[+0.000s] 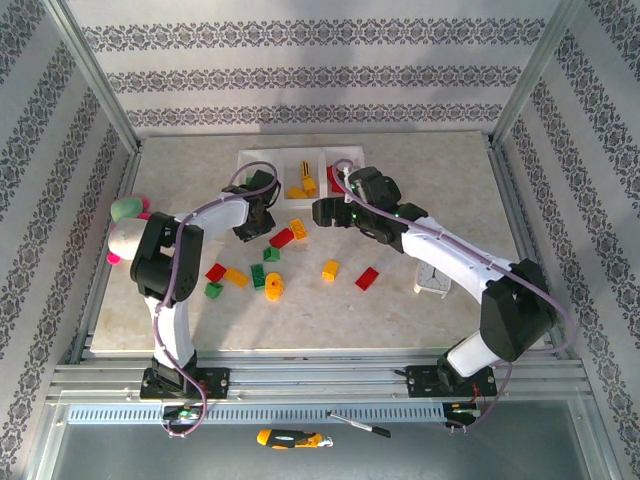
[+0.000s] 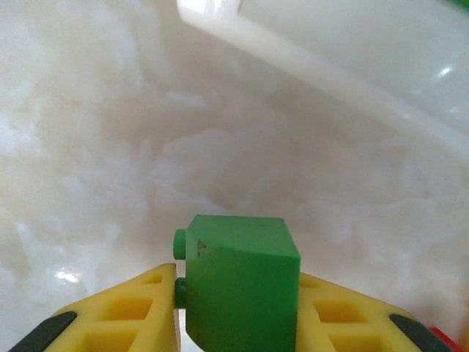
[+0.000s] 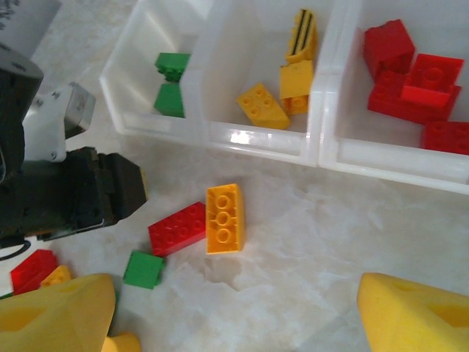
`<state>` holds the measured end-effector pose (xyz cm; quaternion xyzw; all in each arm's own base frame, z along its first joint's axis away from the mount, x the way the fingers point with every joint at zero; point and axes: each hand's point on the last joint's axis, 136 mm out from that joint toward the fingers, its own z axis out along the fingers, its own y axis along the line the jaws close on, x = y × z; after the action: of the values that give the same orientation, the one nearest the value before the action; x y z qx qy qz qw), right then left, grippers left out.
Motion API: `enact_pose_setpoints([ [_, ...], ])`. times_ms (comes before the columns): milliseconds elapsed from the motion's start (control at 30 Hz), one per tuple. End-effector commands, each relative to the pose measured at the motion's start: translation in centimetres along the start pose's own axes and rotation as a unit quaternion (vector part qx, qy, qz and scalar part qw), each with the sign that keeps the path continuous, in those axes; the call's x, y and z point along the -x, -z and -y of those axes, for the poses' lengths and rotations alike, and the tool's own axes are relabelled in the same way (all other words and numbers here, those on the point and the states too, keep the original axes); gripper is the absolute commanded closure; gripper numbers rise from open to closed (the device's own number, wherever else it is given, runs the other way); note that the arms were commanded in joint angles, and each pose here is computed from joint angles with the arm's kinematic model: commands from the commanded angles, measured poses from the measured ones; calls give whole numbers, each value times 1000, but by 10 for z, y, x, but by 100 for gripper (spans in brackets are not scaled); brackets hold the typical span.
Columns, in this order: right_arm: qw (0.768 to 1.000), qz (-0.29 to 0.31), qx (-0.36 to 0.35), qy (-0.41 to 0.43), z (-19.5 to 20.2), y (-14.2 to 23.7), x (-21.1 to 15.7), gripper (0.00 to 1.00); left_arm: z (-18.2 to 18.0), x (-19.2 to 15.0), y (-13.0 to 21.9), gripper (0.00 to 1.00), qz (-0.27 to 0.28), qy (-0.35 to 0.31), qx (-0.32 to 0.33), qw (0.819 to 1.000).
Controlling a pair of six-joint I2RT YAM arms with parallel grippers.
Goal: Sort the legos into containers by color
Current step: Pick up the lego from the center of the table, then place the lego in the container.
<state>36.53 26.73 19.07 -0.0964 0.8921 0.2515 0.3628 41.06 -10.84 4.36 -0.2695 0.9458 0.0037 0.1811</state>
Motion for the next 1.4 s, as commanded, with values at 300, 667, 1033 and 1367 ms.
enact_pose_setpoints([
  [300, 992, 38, 102, 59, -59, 13, 14, 14, 44, 86, 66, 67, 97, -59, -51, 992],
  [667, 994, 34, 84, 65, -53, 8, 9, 14, 71, 140, 26, 66, 96, -92, -22, 991],
  [1033, 995, 34, 71, 66, -48, 5, 7, 14, 72, 148, 33, 32, 89, -96, -25, 991],
  [1367, 992, -39, -74, 93, -5, -5, -26, 14, 48, 124, 85, 9, 113, -98, -63, 987],
])
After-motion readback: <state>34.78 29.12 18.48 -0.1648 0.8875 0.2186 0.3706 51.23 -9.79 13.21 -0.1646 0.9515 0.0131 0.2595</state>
